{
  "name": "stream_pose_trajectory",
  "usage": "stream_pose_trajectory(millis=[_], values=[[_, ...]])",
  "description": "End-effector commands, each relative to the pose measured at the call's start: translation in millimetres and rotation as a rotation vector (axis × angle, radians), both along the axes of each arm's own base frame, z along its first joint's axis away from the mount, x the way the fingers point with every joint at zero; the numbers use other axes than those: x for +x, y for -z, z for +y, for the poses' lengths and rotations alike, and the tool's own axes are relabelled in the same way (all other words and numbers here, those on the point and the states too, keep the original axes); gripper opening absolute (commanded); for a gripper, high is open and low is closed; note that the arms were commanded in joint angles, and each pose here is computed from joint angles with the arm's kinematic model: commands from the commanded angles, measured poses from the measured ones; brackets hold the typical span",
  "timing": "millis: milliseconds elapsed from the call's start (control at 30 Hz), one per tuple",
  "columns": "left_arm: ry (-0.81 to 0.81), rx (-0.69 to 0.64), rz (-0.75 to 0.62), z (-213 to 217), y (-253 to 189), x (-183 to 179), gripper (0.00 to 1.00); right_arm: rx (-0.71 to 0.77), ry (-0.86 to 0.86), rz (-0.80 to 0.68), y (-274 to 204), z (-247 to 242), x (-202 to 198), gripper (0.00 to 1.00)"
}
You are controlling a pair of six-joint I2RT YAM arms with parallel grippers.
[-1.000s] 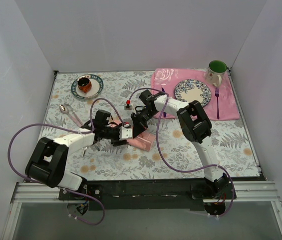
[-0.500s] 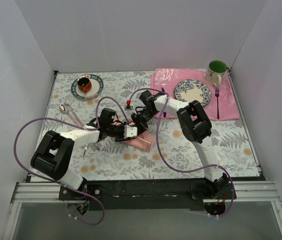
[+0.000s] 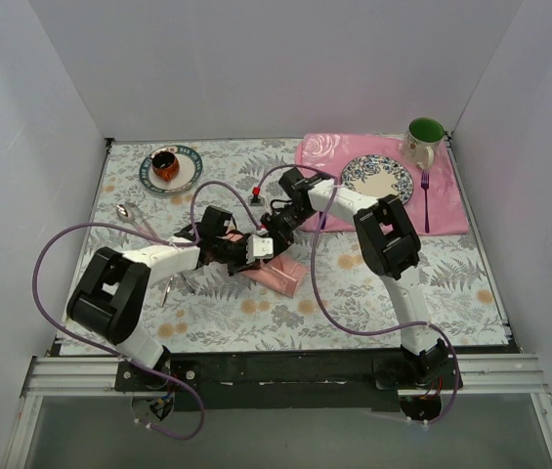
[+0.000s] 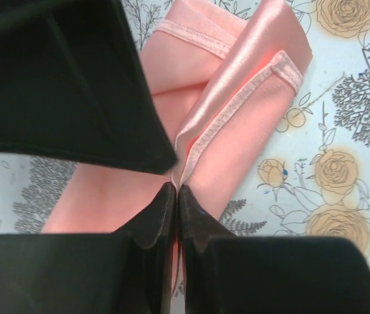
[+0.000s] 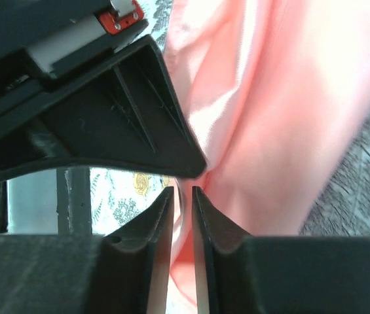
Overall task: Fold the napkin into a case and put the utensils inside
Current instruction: Stuff the top corner of the smaller-rectangle-folded napkin into the folded napkin.
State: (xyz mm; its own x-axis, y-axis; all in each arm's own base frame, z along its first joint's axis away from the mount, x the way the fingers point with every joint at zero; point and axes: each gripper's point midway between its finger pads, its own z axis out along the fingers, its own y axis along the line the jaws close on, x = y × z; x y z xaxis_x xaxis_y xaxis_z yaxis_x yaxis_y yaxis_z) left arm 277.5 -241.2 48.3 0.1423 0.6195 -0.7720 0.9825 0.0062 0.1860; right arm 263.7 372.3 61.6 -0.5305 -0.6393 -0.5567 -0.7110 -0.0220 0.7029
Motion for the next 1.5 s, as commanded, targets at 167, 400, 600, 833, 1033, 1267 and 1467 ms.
stream_pose_trajectory(millis=[167,400,600,833,1033,1267,1467], values=[[-0.167,-0.005,0.244,-4.3,-3.8,-7.2,0.0,-0.171,0.227,-0.156,-21.5,-28.7,34.1,0.29],[-0.243,-0.003,0.363,-8.4,-7.4,-7.3,0.0,-0.225,0.206,-0.12,-6.8,-35.9,24.1,0.24],[-0.298,-0.007,0.467,-7.6,-9.0,-14.3,0.0,-0.238,0.205,-0.096,-1.0,-42.6,12.6,0.24],[-0.367,-0.004,0.536,-4.3,-6.0,-16.0,0.0,-0.289,0.209,-0.084,25.2,-49.0,8.5,0.23],[-0.43,-0.022,0.621,3.4,-9.3,-8.7,0.0,-0.233,0.179,-0.112,17.5,-48.6,5.4,0.25],[-0.452,-0.04,0.692,-0.4,-15.9,-5.2,0.0,-0.007,0.181,-0.089,-45.5,-42.6,14.8,0.32],[-0.482,-0.048,0.761,-6.5,-17.7,-2.0,0.0,0.006,0.189,-0.108,-56.8,-58.0,8.8,0.45]])
